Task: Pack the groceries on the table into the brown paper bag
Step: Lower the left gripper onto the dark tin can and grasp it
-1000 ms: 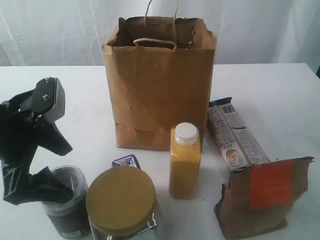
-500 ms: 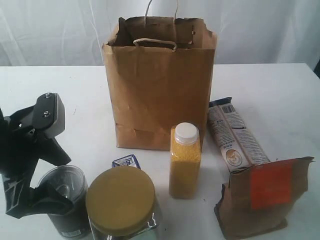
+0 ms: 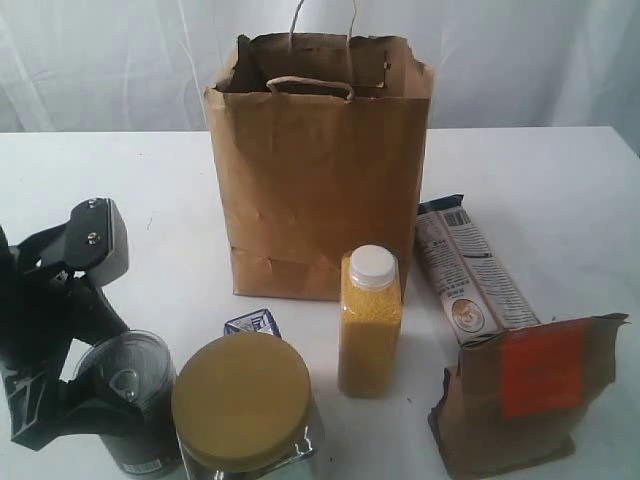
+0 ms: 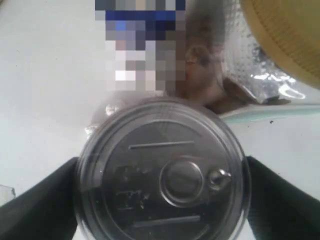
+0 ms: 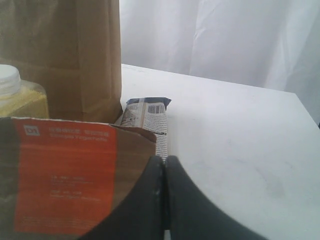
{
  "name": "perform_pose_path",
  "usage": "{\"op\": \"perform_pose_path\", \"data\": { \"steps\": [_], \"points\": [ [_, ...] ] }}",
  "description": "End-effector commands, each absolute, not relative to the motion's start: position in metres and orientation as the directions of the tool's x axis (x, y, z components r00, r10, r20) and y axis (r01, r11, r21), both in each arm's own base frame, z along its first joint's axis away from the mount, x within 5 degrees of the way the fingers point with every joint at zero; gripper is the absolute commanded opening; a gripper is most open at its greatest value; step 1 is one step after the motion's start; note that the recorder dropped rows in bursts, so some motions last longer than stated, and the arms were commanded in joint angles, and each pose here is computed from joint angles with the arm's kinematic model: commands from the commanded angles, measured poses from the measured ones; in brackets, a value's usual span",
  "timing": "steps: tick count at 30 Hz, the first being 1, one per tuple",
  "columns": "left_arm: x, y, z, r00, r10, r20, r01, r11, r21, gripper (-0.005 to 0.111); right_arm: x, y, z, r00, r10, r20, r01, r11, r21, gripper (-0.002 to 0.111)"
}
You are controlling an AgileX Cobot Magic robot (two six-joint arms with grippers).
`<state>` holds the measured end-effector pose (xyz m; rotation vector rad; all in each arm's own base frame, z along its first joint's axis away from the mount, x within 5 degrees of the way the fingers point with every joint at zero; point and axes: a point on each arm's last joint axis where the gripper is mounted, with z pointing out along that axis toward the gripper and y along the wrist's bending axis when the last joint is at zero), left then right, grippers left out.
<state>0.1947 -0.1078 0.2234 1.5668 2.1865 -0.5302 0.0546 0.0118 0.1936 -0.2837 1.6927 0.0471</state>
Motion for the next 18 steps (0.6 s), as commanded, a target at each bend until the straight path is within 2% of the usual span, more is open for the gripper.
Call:
{"op": "perform_pose_path", "data": {
  "steps": [1, 10, 11, 18],
  "points": [
    [0.189, -0.109, 0.220, -0.308, 0.799, -0.516, 0.949, 0.298, -0.105, 0.063, 0.054, 0.012, 0.193, -0.103, -0.156, -0.982, -0.214, 0.968, -0.131, 0.000],
    [0.189, -0.109, 0.220, -0.386, 0.772, -0.505, 0.920, 0.363, -0.148, 0.004, 0.054, 0.012, 0.193, -0.103, -0.156, -0.982, -0.214, 0.968, -0.131, 0.000],
    [0.189, -0.109, 0.220, -0.385, 0.772, -0.506, 0.920, 0.362, -0.147, 0.000, 0.054, 0.012, 0.193, -0.103, -0.156, -0.982, -0.214, 0.968, -0.131, 0.000],
    [0.193, -0.113, 0.240, -0.389, 0.763, -0.517, 0.921, 0.343, -0.187, 0.000, 0.054, 0.012, 0.193, -0.103, -0.156, -0.982, -0.214, 0.968, -0.131, 0.000]
  ]
}}
